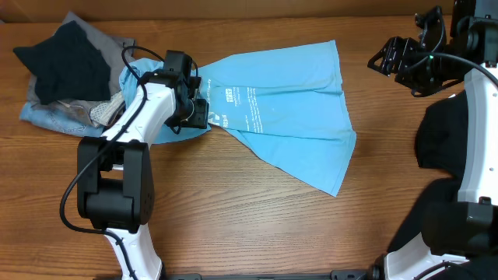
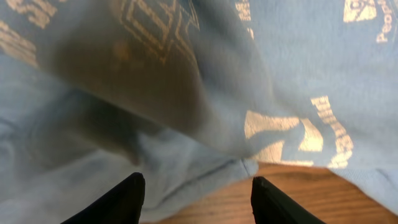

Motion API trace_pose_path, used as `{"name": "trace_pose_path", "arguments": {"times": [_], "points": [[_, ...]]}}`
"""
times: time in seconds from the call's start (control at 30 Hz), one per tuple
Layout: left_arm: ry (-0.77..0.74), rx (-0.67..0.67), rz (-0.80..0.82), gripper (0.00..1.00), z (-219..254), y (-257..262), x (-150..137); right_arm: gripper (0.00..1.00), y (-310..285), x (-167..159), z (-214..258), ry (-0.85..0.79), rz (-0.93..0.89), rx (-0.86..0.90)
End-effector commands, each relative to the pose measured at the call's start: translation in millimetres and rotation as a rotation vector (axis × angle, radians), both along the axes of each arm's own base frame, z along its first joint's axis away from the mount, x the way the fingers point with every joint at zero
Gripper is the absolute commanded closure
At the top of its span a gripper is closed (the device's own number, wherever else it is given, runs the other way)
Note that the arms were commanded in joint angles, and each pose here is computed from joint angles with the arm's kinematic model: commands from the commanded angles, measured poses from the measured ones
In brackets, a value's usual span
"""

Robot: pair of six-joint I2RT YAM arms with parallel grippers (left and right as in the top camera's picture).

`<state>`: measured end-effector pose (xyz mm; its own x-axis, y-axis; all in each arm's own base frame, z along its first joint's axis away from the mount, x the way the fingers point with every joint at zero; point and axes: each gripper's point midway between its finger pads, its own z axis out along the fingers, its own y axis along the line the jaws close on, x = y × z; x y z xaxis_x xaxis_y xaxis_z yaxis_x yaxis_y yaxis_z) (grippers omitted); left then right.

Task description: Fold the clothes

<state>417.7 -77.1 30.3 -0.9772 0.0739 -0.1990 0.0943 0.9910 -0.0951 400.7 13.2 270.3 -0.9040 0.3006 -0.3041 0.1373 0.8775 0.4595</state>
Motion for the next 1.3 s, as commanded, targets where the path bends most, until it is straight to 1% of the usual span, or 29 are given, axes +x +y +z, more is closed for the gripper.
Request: {"name": "trace_pose_path", "arguments": {"times": [0.0, 0.2, 0.27, 0.3, 0.33, 0.37, 0.43, 0.47, 0.53, 0.63, 0.73, 0.87, 1.0, 1.1, 1.2, 1.27], "points": [[0.033, 0.014, 0.002, 0.43, -15.2, -0.3, -12.8, 0.22, -0.4, -0.9, -0.1, 0.000, 0.002, -0.007], [0.067, 0.021, -0.004, 0.42, -31.7, 0.1, -28.0, 0.21, -0.4, -0.9, -0.3, 0.001, 0.002, -0.007], [0.071, 0.025, -0.003, 0.44, -33.7, 1.2, -30.0, 0.22, -0.5, -1.0, -0.1, 0.001, 0.002, -0.008], [0.071, 0.026, -0.003, 0.48, -33.9, 1.4, -30.0, 0.22, -0.5, -0.9, -0.3, 0.001, 0.002, -0.008], [0.068, 0.025, -0.003, 0.56, -33.7, 1.1, -29.4, 0.21, -1.1, -0.9, -0.5, 0.002, 0.000, -0.011], [0.065, 0.024, -0.003, 0.65, -33.6, 0.8, -28.5, 0.22, -2.1, -0.9, -1.0, 0.003, -0.003, -0.017], [0.063, 0.022, 0.000, 0.89, -32.8, 0.7, -27.6, 0.21, -7.9, -0.9, -3.6, 0.018, -0.038, -0.039], [0.067, 0.022, 0.008, 0.96, -32.0, 2.3, -27.8, 0.22, -11.9, -1.0, -5.7, 0.031, -0.066, -0.054], [0.080, 0.024, 0.022, 0.96, -26.4, 7.5, -28.6, 0.21, -18.2, -1.8, -9.6, 0.050, -0.103, -0.078], [0.099, 0.023, 0.067, 0.96, 1.0, 21.4, -26.6, 0.16, -25.2, -4.2, -19.3, 0.087, -0.148, -0.100], [0.095, 0.021, 0.112, 0.96, 47.9, 38.7, -21.9, 0.14, -33.8, -5.9, -37.3, 0.131, -0.193, -0.120], [0.041, 0.033, 0.167, 0.96, 124.3, 62.5, -23.5, 0.14, -41.5, -14.6, -76.7, 0.219, -0.232, -0.106], [-0.058, 0.090, 0.233, 0.96, 203.1, 92.5, -41.8, 0.16, -41.0, -36.0, -114.8, 0.334, -0.235, -0.096], [-0.150, 0.101, 0.271, 0.96, 249.6, 105.8, -59.5, 0.16, -36.0, -49.6, -136.3, 0.396, -0.224, -0.085], [-0.240, 0.095, 0.285, 0.96, 283.7, 107.8, -76.5, 0.16, -17.0, -67.7, -154.6, 0.466, -0.168, -0.027], [-0.280, 0.092, 0.286, 0.96, 296.4, 107.2, -84.8, 0.16, -3.5, -79.6, -166.2, 0.507, -0.129, 0.004]]}}
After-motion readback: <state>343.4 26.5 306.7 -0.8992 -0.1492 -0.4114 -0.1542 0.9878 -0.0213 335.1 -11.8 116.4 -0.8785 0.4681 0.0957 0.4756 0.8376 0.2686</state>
